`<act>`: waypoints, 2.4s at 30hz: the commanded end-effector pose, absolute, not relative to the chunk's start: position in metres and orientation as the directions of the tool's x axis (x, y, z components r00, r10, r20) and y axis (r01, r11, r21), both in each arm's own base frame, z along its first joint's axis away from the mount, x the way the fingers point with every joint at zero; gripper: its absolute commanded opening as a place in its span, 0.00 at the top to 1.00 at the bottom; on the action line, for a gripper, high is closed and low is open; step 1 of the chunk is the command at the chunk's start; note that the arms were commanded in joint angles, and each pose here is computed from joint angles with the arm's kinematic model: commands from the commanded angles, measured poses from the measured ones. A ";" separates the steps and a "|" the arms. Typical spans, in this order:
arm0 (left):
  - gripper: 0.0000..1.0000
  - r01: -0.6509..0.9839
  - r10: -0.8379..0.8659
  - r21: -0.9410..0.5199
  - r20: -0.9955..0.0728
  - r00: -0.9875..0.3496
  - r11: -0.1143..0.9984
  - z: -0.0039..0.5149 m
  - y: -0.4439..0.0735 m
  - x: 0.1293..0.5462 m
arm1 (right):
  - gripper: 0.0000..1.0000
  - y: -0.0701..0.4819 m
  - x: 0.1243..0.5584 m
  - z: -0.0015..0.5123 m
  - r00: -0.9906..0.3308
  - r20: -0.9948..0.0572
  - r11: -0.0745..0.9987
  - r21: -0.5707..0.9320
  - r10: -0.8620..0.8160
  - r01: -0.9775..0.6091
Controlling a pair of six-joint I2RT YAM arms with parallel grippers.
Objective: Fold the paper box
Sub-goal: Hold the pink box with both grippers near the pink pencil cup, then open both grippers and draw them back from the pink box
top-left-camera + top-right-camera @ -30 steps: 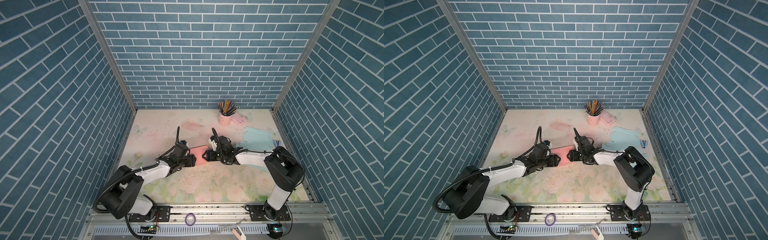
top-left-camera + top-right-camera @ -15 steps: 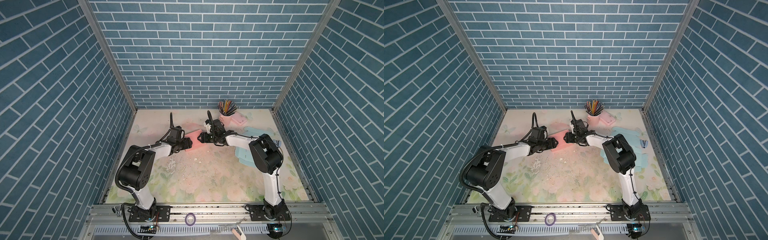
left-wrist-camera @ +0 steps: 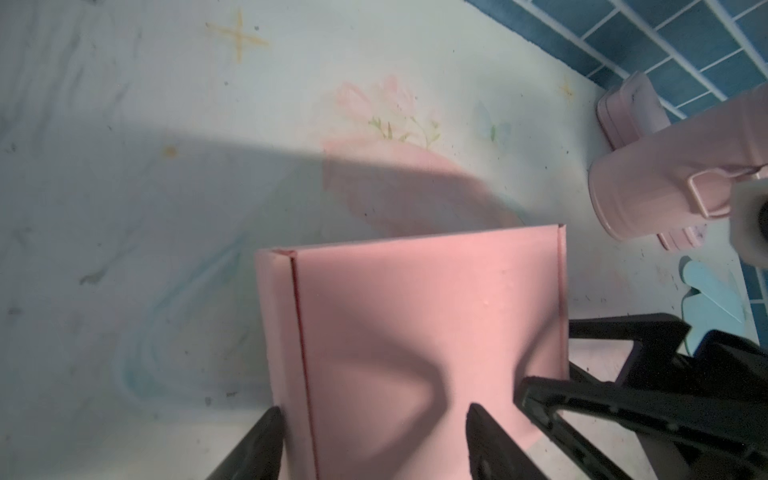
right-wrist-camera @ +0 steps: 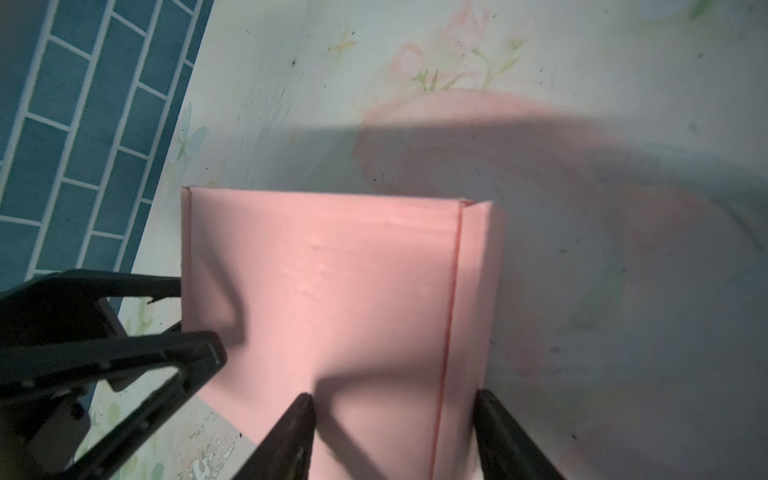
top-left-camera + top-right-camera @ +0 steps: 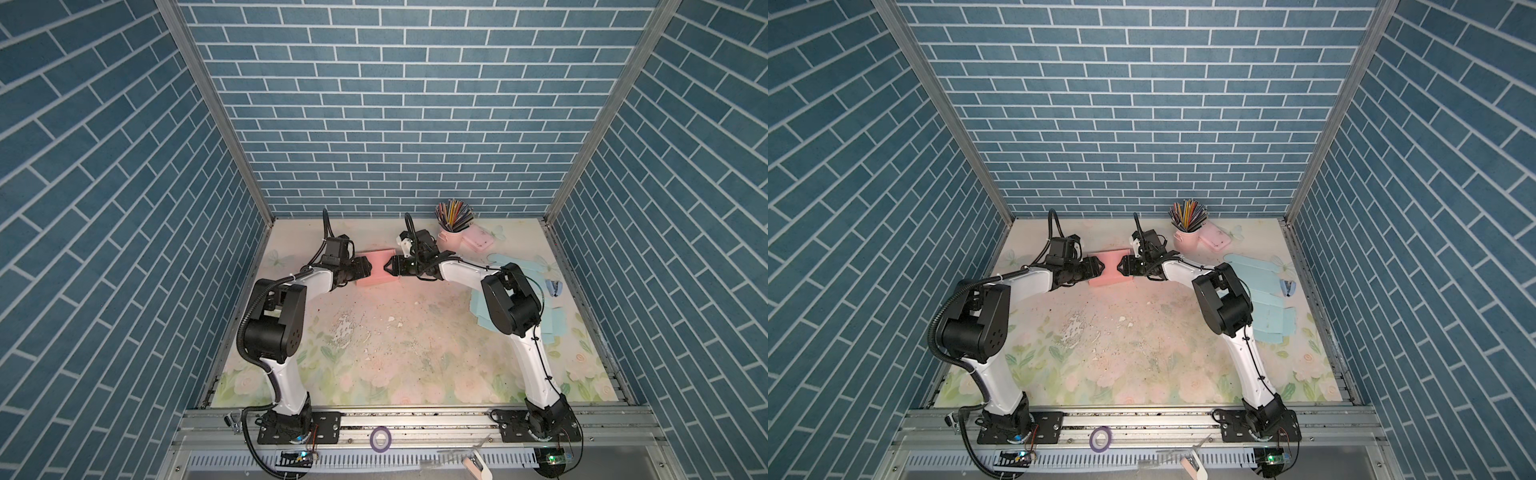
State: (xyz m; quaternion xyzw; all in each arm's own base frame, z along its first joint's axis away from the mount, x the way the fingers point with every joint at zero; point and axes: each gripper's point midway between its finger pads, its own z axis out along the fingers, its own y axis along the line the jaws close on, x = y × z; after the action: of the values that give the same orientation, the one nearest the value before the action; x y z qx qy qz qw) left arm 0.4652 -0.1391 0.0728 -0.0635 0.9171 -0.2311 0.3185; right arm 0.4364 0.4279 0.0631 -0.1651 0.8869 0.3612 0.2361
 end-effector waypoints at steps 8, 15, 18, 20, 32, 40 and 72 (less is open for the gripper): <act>0.31 0.098 -0.264 -0.561 -0.528 -0.807 0.822 0.080 -0.159 0.480 | 0.39 0.462 0.417 0.072 -0.821 -0.535 0.582 0.610 -0.197 -0.537; 0.28 0.070 -0.304 -0.595 -0.504 -0.808 0.801 0.073 -0.150 0.482 | 0.40 0.461 0.421 0.072 -0.816 -0.551 0.583 0.609 -0.176 -0.537; 0.25 0.061 -0.307 -0.591 -0.502 -0.809 0.804 0.069 -0.148 0.481 | 0.39 0.461 0.422 0.073 -0.820 -0.548 0.584 0.616 -0.164 -0.528; 0.23 0.060 -0.308 -0.590 -0.502 -0.808 0.805 0.068 -0.147 0.481 | 0.39 0.460 0.423 0.073 -0.821 -0.549 0.585 0.619 -0.156 -0.525; 0.04 0.042 -0.335 -0.586 -0.519 -0.786 0.809 0.078 -0.128 0.481 | 0.25 0.449 0.428 0.092 -0.810 -0.575 0.610 0.601 -0.118 -0.516; 0.01 0.021 -0.340 -0.570 -0.519 -0.784 0.821 0.069 -0.116 0.474 | 0.24 0.435 0.426 0.106 -0.798 -0.595 0.621 0.592 -0.094 -0.514; 0.19 0.384 -0.077 -0.557 -0.633 -0.771 0.736 0.119 -0.245 0.287 | 0.25 0.258 0.300 0.145 -0.794 -0.606 0.730 0.562 0.044 -0.388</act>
State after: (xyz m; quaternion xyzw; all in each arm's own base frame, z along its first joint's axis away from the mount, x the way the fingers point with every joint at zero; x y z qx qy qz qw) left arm 0.2947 -0.2226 0.1154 0.0766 0.8806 -0.3395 0.3215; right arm 0.3013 0.2770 0.1420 -0.1311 0.8781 0.3512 0.2974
